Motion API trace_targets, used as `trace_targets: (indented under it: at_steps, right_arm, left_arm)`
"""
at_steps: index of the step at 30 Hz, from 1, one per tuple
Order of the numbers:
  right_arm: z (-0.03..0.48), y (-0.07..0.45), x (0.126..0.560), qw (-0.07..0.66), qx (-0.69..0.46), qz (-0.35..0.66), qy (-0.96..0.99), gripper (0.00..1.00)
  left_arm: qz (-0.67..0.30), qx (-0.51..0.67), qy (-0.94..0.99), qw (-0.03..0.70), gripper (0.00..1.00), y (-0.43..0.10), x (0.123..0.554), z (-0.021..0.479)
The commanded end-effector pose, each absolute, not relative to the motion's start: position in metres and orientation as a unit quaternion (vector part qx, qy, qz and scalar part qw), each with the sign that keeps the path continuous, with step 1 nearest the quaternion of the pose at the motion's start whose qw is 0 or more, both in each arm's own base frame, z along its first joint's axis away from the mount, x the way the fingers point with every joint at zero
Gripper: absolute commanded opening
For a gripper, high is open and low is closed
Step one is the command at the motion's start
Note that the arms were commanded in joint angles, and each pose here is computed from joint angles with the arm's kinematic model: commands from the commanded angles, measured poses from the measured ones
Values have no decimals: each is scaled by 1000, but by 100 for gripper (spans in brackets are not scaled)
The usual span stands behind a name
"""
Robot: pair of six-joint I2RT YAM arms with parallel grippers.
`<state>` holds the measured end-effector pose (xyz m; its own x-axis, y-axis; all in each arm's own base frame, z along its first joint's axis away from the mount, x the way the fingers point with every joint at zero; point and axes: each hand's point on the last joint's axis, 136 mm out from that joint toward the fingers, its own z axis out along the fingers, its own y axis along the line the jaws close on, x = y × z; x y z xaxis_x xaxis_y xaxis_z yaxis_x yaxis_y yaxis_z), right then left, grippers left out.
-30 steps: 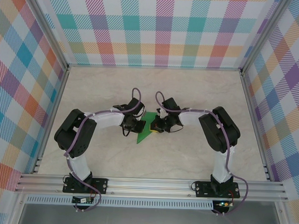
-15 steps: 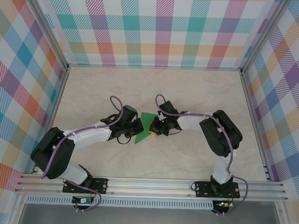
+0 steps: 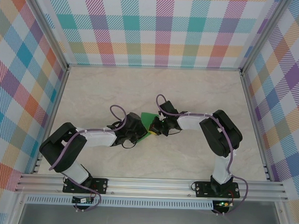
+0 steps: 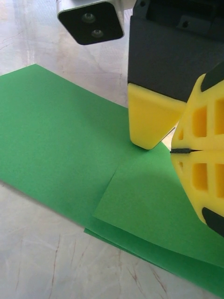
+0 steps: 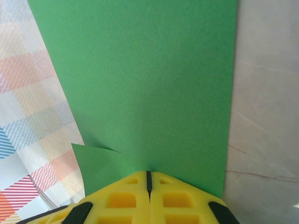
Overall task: Fold a paper plane with a square sheet of paper (pick it up from the middle)
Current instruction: Third fold the triangle at the center of the table.
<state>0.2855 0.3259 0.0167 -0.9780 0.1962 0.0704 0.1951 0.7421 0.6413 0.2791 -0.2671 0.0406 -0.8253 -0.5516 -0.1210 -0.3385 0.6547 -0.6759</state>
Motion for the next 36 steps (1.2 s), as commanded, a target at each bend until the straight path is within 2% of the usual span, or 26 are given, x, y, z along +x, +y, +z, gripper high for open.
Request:
trace_targets:
  at_steps: [1,10,26,36]
  right_arm:
    - [-8,310,269,-28,124,297,946,0]
    - [-15,304,266,-34,132,277,951,0]
    - [-45,280,253,-64,168,203,963,0]
    - [-52,277,251,-73,173,192,963,0]
  left_arm:
    - [-344,-254,890,161,0,-273,280,38]
    - [-328,-285,889,147,0,-261,271,15]
    - [-256,-347,886,170,0,-201,232,-18]
    - [-227,-368,878,206,0,-170,211,-7]
